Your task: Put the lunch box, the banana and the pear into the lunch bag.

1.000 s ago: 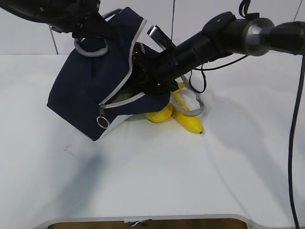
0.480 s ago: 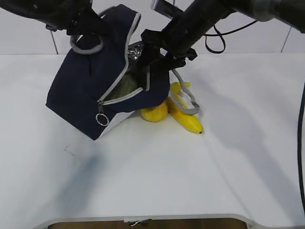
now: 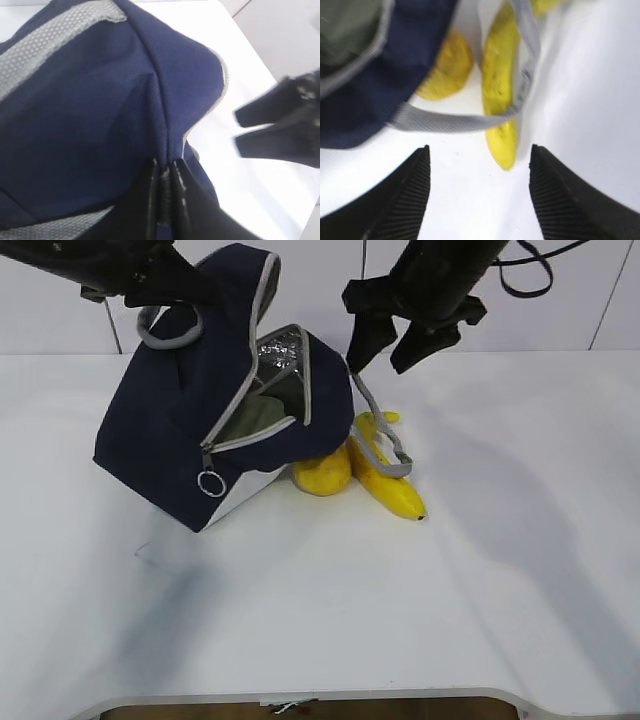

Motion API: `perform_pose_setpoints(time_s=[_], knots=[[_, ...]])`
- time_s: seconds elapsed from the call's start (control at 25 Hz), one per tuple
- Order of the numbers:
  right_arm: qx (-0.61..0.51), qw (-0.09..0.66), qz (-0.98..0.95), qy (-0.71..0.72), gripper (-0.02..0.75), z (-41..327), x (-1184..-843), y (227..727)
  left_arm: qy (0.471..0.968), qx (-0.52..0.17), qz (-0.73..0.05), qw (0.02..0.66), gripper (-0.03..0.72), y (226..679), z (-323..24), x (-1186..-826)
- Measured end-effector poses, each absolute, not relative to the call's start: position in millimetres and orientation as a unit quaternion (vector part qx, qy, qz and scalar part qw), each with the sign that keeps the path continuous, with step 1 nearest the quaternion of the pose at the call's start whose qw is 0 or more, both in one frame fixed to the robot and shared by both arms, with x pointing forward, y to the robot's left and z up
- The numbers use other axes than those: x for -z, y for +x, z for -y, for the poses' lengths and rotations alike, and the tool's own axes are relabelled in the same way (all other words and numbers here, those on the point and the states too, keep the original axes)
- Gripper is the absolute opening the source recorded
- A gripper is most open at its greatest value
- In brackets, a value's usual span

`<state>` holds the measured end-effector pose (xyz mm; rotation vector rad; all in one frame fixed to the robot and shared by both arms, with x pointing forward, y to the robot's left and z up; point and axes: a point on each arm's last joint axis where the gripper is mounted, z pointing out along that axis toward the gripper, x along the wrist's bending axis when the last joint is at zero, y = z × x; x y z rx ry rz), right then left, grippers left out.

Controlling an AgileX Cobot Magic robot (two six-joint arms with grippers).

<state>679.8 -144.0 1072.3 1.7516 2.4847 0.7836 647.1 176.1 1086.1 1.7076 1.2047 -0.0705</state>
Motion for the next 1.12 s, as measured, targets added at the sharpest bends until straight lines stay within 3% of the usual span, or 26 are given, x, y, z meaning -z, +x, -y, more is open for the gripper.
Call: perform_pose_setpoints(time_s=[0.16, 0.4, 0.76, 1.12], knots=[[-0.217, 0.012, -0.798, 0.562, 0.499, 155, -1075, 660, 0.704, 0.025, -0.503, 0.500, 0.013, 649, -182, -1086], [-0.153, 0.007, -0.809, 0.568, 0.499, 164, -1048, 650, 0.698, 0.016, -0.513, 0.499, 0.013, 652, -195, -1086], [-0.139, 0.010, -0.825, 0.548, 0.499, 165, -1039, 650, 0.697, 0.011, -0.517, 0.496, 0.013, 653, -201, -1085], [-0.082, 0.004, -0.841, 0.535, 0.499, 167, -995, 663, 0.694, 0.006, -0.524, 0.494, 0.013, 655, -210, -1085]])
